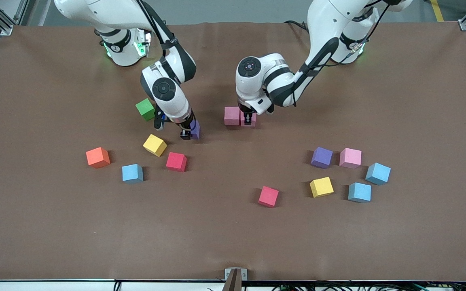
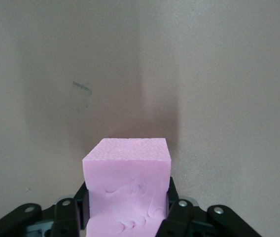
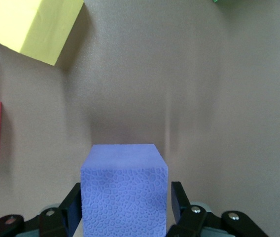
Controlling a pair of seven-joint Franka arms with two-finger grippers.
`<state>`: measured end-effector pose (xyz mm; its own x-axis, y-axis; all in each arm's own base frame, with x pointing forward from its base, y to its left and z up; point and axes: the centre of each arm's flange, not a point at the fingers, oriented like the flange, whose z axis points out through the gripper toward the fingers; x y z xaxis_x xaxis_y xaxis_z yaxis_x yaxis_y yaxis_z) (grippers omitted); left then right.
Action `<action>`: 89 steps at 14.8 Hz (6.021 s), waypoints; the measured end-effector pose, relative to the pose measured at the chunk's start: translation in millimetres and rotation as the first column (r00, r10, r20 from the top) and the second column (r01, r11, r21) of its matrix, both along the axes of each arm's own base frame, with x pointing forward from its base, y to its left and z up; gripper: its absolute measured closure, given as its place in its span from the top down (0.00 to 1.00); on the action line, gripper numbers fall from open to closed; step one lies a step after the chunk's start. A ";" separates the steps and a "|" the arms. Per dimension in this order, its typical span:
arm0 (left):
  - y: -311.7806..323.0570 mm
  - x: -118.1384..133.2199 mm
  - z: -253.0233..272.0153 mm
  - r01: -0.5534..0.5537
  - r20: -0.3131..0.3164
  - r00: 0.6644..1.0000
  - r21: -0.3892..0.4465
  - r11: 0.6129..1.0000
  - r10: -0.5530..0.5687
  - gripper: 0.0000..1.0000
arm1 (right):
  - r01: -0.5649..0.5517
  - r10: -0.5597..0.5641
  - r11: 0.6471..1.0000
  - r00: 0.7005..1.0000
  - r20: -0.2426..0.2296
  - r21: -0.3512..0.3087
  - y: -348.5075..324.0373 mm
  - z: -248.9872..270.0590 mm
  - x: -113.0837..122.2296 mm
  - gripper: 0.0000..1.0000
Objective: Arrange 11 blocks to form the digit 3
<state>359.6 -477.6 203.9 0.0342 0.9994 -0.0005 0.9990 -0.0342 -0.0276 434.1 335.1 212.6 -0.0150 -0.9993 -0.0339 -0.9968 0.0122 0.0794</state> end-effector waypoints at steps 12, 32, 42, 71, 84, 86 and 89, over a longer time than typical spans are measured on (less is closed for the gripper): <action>-2.6 -1.6 -1.2 0.006 -0.002 1.000 0.002 1.000 -0.006 0.88 | -0.009 0.009 1.000 1.000 0.004 0.003 6.3 2.3 -3.6 0.57; 34.2 133.1 133.8 0.233 0.124 0.964 0.028 0.972 -0.235 1.00 | -0.008 0.007 1.000 0.999 0.031 0.024 78.2 16.4 -50.1 0.57; 81.0 266.1 82.3 0.313 0.169 0.937 -0.018 0.950 -0.306 1.00 | -0.007 0.006 1.000 1.000 0.028 0.024 92.1 16.6 -63.0 0.57; 95.2 306.3 3.3 0.303 0.288 0.920 -0.096 0.948 -0.265 1.00 | -0.014 0.014 1.000 1.000 -0.014 -0.012 109.1 3.9 -55.7 0.57; 99.6 306.2 -8.6 0.290 0.218 0.938 -0.070 0.954 -0.269 0.61 | -0.014 0.014 1.000 1.000 -0.017 -0.009 111.4 3.9 -58.3 0.57; 101.4 304.2 0.0 0.285 0.176 0.946 -0.050 0.957 -0.273 0.61 | -0.012 0.012 1.000 1.000 -0.017 -0.008 111.3 4.0 -58.1 0.57; 104.3 298.1 16.0 0.261 0.091 0.962 -0.038 0.965 -0.257 0.61 | -0.010 0.010 1.000 1.000 -0.015 -0.006 111.3 4.6 -57.2 0.57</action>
